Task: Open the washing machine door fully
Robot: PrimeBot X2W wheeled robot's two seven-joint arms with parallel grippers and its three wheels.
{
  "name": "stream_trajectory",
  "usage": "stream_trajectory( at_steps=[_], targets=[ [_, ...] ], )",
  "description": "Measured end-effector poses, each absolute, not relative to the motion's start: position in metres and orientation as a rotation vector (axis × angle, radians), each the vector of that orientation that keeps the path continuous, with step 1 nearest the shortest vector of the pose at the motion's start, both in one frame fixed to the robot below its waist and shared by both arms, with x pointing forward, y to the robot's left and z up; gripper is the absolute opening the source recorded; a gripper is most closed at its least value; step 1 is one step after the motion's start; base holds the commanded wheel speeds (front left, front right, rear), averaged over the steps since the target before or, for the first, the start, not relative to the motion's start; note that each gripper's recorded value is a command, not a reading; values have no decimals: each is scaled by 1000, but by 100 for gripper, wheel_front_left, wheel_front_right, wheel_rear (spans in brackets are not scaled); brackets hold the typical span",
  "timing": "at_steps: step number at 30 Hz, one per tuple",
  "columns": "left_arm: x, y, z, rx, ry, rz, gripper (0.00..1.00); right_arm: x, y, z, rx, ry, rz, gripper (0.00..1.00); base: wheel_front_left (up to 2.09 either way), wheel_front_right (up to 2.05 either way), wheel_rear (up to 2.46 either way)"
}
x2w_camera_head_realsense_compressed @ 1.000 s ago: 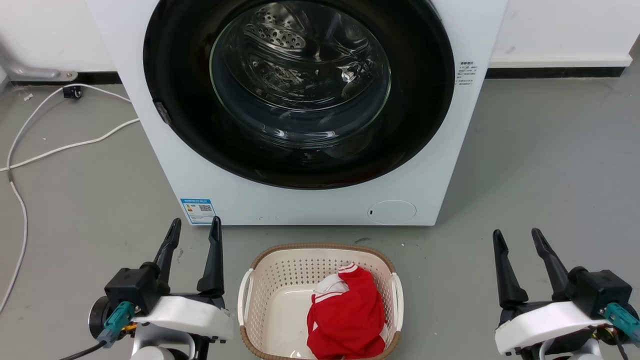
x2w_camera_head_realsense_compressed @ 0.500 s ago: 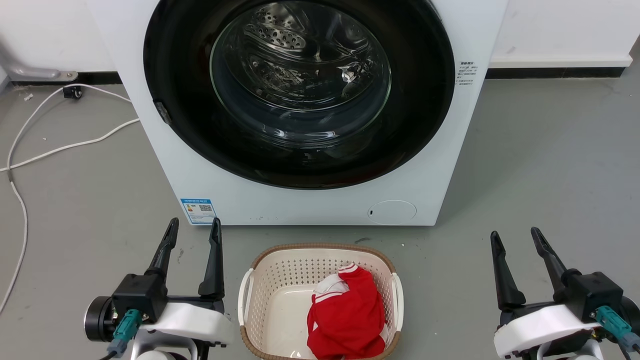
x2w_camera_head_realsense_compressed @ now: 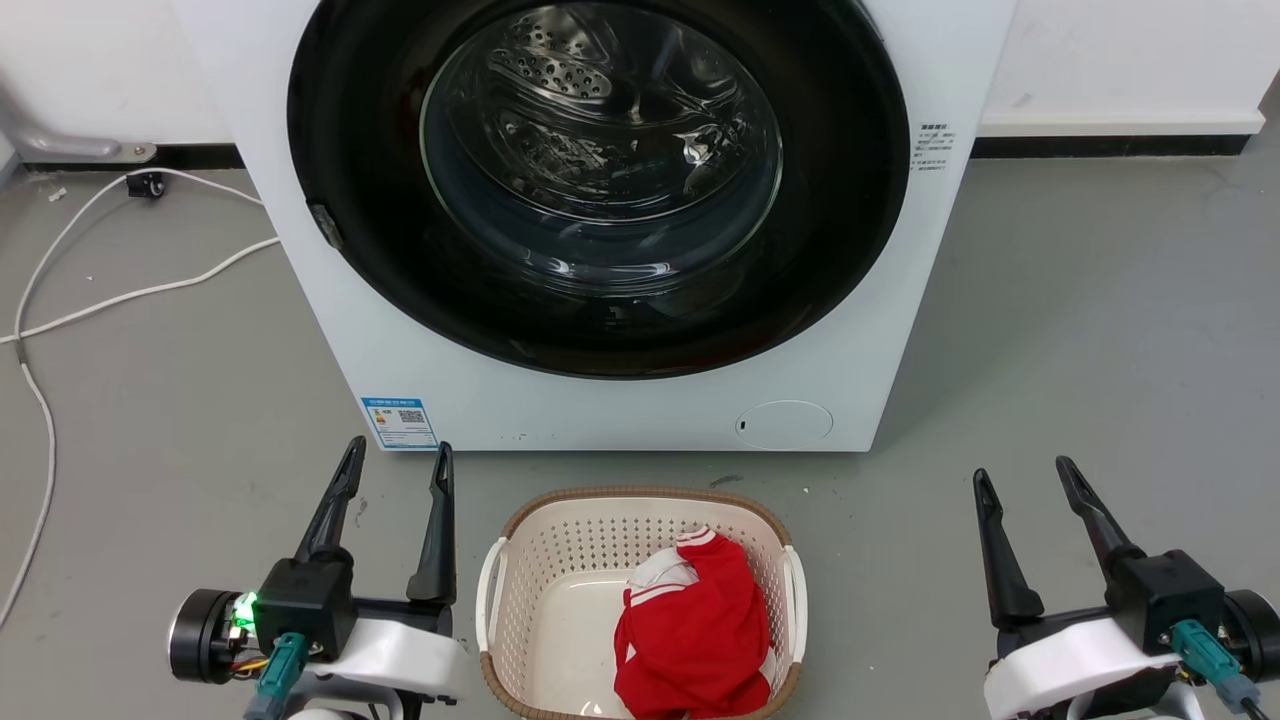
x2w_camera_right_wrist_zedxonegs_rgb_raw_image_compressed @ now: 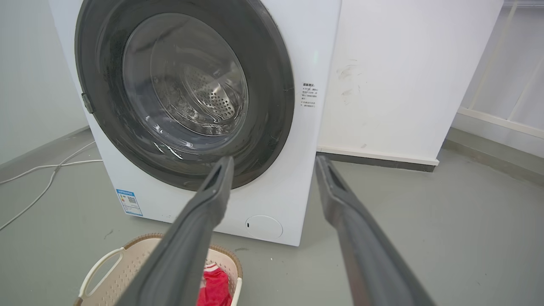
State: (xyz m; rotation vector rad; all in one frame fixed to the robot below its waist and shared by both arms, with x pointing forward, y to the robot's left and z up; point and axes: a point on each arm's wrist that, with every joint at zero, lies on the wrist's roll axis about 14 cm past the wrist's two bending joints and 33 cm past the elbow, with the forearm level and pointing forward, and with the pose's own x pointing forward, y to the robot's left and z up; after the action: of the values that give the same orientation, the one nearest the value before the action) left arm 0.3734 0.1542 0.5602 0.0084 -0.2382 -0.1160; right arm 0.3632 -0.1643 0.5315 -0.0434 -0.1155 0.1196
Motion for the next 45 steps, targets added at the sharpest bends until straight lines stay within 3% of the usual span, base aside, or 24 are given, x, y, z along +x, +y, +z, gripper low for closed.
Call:
stream_trajectory(
  at_steps=[27,28,29,37,40,45],
  targets=[
    [372,158,556,16,-235,-102,100,362,-163,529,-65,-111,126,100,0,0,0],
    [372,158,556,15,-234,-101,100,362,-163,529,-55,-111,124,84,0,0,0],
    [372,158,556,14,-234,-101,100,362,-163,529,-45,-111,123,0,0,0,0],
    [372,159,555,8,-233,-96,100,363,-170,535,51,-142,97,0,0,0,0],
    [372,160,555,6,-233,-92,100,366,-181,545,178,-183,61,0,0,0,0],
    [373,160,555,1,-231,-90,100,371,-211,553,598,-256,-42,0,0,0,0]
  ],
)
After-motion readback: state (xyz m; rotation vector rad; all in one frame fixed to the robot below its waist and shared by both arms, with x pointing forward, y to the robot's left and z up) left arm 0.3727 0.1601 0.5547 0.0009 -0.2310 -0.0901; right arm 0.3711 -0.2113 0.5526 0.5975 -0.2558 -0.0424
